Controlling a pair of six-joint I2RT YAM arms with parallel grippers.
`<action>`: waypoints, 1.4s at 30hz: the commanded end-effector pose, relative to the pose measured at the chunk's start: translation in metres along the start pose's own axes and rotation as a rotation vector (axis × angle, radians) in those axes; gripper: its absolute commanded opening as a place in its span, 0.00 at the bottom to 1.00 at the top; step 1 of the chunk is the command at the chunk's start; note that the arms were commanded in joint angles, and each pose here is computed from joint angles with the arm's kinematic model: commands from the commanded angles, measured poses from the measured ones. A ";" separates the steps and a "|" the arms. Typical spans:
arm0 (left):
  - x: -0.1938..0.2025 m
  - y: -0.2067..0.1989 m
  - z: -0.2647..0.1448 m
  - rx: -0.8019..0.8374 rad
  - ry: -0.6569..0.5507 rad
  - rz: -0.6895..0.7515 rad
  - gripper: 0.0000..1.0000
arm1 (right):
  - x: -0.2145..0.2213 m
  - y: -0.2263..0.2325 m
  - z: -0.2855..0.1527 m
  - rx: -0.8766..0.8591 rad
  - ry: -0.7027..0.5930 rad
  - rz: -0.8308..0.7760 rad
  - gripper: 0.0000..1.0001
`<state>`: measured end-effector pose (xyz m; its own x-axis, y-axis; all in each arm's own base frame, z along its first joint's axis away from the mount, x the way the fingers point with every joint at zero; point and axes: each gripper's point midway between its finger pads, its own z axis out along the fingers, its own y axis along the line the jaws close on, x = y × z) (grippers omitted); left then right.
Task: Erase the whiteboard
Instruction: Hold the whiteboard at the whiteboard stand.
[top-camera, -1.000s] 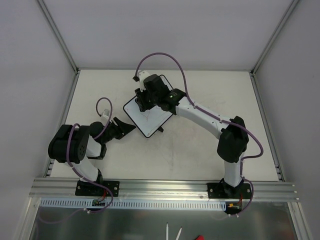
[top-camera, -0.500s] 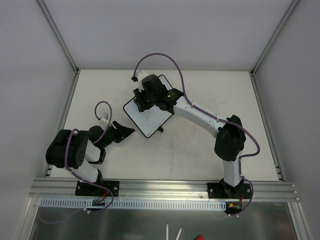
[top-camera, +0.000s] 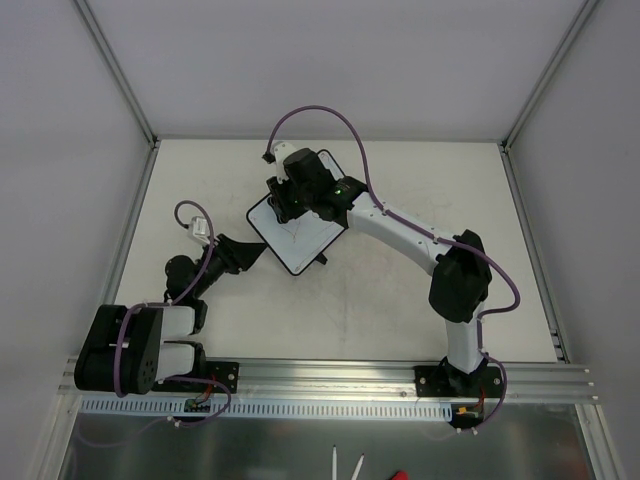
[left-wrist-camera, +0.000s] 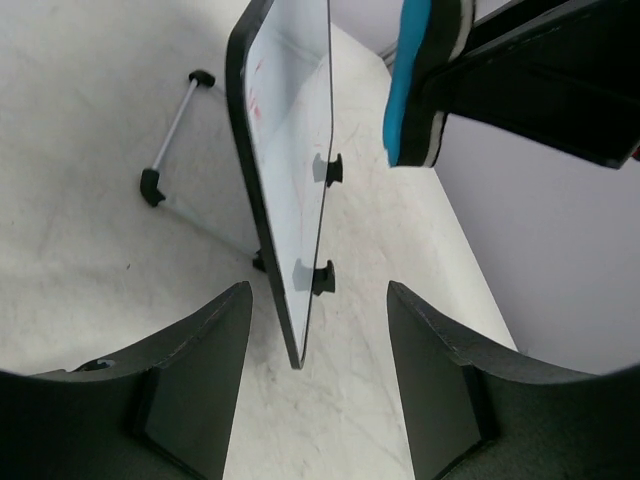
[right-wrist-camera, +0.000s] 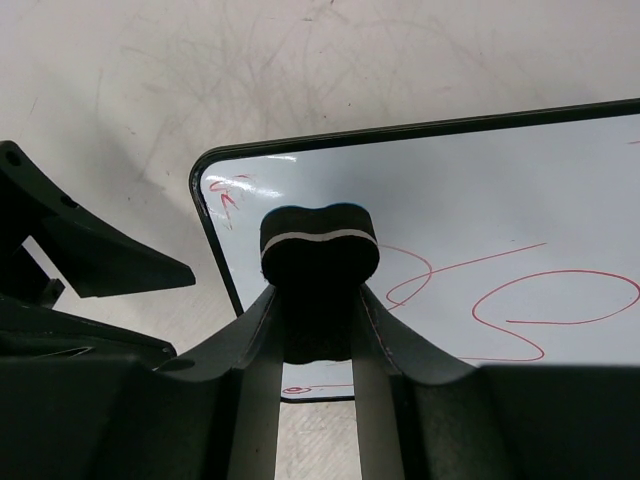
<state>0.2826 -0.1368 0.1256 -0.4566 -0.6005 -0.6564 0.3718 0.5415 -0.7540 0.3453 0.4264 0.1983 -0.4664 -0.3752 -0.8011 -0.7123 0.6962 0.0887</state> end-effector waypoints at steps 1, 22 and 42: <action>-0.028 -0.031 0.009 0.126 -0.067 0.146 0.56 | -0.024 0.005 -0.008 -0.018 -0.062 -0.004 0.01; -0.028 -0.003 0.024 0.003 -0.035 0.080 0.54 | -0.032 0.006 -0.011 -0.020 -0.079 0.002 0.02; -0.020 -0.012 0.026 0.124 -0.082 0.071 0.50 | -0.030 0.006 -0.004 -0.020 -0.076 0.004 0.02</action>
<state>0.3007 -0.1441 0.0677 -0.6049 -0.6098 -0.5121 0.1810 0.5210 -0.8341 0.3475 0.4300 0.2024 -0.4611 -0.3669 -0.8079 -0.7139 0.6941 0.0922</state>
